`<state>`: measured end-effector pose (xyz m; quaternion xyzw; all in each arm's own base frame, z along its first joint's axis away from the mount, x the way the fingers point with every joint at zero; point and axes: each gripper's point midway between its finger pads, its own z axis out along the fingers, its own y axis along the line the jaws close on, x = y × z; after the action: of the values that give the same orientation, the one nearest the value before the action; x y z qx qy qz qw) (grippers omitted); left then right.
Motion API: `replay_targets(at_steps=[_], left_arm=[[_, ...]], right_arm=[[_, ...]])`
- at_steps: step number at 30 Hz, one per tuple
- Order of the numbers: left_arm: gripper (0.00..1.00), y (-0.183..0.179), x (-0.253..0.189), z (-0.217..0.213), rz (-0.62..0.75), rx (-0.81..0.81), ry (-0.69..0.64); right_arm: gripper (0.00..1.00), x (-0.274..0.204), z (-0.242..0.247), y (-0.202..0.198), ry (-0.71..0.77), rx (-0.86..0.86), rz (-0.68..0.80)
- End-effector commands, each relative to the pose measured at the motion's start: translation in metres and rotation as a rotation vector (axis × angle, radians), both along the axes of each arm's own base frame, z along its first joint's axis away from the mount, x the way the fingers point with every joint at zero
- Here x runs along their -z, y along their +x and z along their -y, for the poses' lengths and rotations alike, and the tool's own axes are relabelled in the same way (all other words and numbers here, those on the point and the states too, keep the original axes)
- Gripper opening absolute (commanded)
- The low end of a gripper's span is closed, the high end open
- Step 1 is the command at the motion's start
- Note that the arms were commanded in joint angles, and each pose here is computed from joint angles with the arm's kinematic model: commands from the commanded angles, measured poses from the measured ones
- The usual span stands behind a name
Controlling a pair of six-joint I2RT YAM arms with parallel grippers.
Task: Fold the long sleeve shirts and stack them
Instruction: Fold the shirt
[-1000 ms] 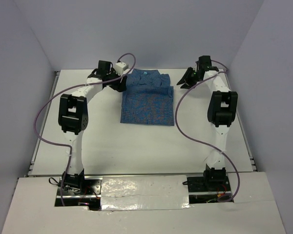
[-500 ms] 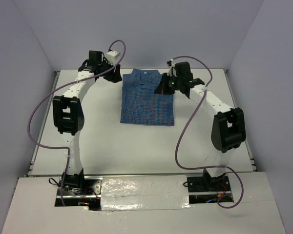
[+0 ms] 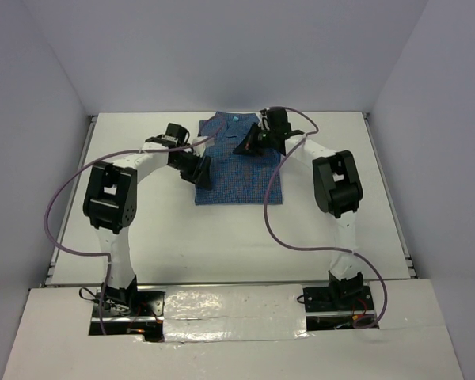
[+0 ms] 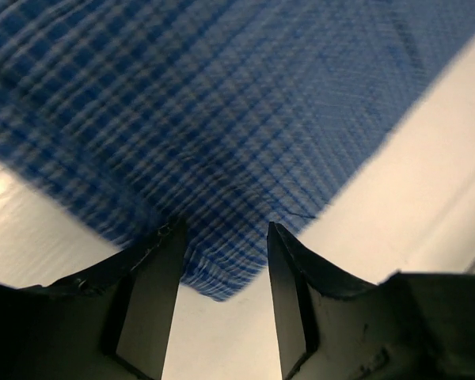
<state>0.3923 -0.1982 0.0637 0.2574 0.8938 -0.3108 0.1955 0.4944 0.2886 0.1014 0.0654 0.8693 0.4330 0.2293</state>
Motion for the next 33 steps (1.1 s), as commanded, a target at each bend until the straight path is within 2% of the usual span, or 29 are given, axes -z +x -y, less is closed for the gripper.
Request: replay_targets(at_steps=[1, 2, 4, 5, 6, 7, 10, 14, 16, 19, 20, 22, 23, 24, 25, 26, 27, 28, 29, 31, 33], left_arm=[[0.58, 0.028, 0.017, -0.021, 0.02, -0.123, 0.092], [0.58, 0.027, 0.029, -0.033, 0.021, -0.146, 0.161], [0.59, 0.028, 0.04, -0.039, 0.036, -0.143, 0.2], [0.61, 0.027, 0.045, -0.04, 0.033, -0.143, 0.206], [0.7, 0.025, 0.049, -0.036, 0.016, -0.131, 0.186], [0.75, 0.025, 0.049, -0.032, 0.012, -0.12, 0.173], [0.76, 0.03, 0.046, -0.023, 0.013, -0.09, 0.153], [0.74, 0.041, 0.017, -0.024, 0.064, -0.059, 0.169], [0.74, 0.046, -0.001, -0.025, 0.119, -0.001, 0.176], [0.75, 0.052, -0.041, -0.023, 0.25, 0.131, 0.197], [0.75, 0.055, -0.058, -0.022, 0.309, 0.175, 0.209], [0.75, 0.042, -0.061, -0.025, 0.384, 0.37, 0.273], [0.75, 0.03, -0.061, -0.028, 0.402, 0.441, 0.293], [0.75, 0.021, -0.058, -0.029, 0.46, 0.572, 0.322], [0.75, 0.003, -0.034, -0.037, 0.429, 0.636, 0.355], [0.76, -0.001, -0.038, -0.039, 0.482, 0.665, 0.385], [0.76, 0.003, -0.034, -0.031, 0.566, 0.726, 0.422], [0.76, -0.009, -0.019, -0.039, 0.552, 0.764, 0.48], [0.76, -0.01, -0.013, -0.038, 0.568, 0.794, 0.509], [0.77, -0.008, -0.002, -0.029, 0.606, 0.808, 0.538], [0.82, 0.002, 0.005, -0.027, 0.646, 0.788, 0.579]], right_arm=[[0.0, 0.01, 0.017, 0.036, 0.034, 0.167, -0.066], [0.0, 0.024, 0.024, 0.041, 0.025, 0.21, -0.108], [0.0, 0.036, 0.045, 0.052, -0.023, 0.29, -0.157], [0.0, 0.043, 0.05, 0.054, -0.047, 0.311, -0.186], [0.0, 0.06, 0.06, 0.052, -0.08, 0.33, -0.238], [0.0, 0.058, 0.063, 0.058, -0.094, 0.345, -0.225], [0.0, 0.06, 0.078, 0.064, -0.117, 0.37, -0.219], [0.0, 0.02, 0.082, 0.078, -0.071, 0.343, -0.117], [0.0, -0.014, 0.081, 0.09, -0.087, 0.29, -0.003], [0.12, -0.054, 0.085, 0.091, -0.14, 0.218, 0.111], [0.26, -0.074, 0.089, 0.086, -0.157, 0.21, 0.147], [0.36, -0.062, 0.105, 0.063, -0.263, 0.193, 0.121], [0.46, -0.081, 0.113, 0.049, -0.287, 0.203, 0.143], [0.5, -0.048, 0.124, 0.023, -0.348, 0.207, 0.055], [0.58, -0.065, 0.13, 0.007, -0.357, 0.21, 0.087], [0.61, -0.055, 0.135, -0.007, -0.367, 0.211, 0.061], [0.63, -0.024, 0.14, -0.035, -0.386, 0.193, -0.024], [0.67, -0.031, 0.143, -0.048, -0.377, 0.194, -0.026], [0.68, -0.006, 0.147, -0.071, -0.392, 0.181, -0.099], [0.68, 0.0, 0.148, -0.09, -0.379, 0.178, -0.131], [0.68, 0.022, 0.146, -0.112, -0.36, 0.157, -0.185]])
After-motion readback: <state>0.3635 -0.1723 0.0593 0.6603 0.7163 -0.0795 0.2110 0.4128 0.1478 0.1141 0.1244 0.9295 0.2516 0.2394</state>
